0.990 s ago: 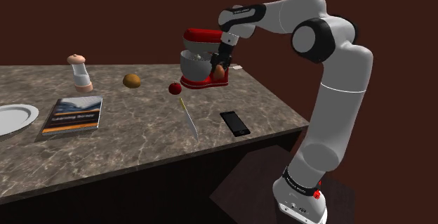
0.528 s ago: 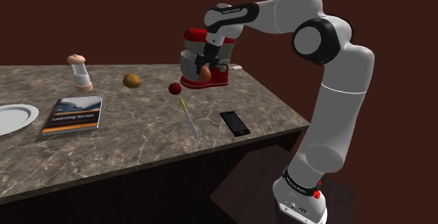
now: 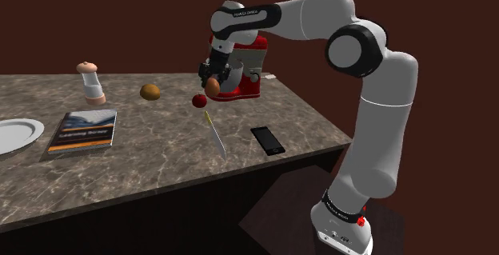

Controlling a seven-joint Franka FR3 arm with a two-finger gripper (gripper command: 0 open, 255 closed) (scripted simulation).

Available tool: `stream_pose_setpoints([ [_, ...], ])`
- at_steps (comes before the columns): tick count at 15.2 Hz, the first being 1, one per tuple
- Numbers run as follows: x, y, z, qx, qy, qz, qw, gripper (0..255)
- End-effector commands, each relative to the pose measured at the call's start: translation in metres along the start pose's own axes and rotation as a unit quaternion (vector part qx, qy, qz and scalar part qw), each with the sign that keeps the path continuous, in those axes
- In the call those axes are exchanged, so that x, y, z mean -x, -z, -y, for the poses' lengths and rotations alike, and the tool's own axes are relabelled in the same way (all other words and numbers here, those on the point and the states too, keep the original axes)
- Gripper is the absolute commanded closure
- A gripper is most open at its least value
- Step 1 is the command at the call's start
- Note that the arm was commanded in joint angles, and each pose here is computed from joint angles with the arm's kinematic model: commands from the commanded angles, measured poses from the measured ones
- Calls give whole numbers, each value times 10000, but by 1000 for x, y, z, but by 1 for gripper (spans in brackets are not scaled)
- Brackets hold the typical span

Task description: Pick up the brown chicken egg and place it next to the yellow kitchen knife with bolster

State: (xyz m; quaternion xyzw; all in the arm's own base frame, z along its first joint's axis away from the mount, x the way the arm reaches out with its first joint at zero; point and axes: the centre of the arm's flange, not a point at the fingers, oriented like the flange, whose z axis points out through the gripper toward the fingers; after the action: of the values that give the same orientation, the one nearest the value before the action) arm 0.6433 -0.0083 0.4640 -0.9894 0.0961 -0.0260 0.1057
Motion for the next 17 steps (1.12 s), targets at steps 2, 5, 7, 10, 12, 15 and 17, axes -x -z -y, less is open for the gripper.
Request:
stream_pose_setpoints([
  [2,-2,-8,37,-1,-6,-2,10000,255],
  [5,-6,-16,76,-1,-6,-2,10000,255],
  [7,-8,-22,101,-1,-6,-2,10000,255],
  [10,-12,-30,140,-1,-6,-2,10000,255],
  [12,-14,-36,166,-1,-6,-2,10000,255],
  [15,-17,-48,195,-1,-6,-2,10000,255],
  [17,-17,-58,193,0,-6,-2,10000,255],
])
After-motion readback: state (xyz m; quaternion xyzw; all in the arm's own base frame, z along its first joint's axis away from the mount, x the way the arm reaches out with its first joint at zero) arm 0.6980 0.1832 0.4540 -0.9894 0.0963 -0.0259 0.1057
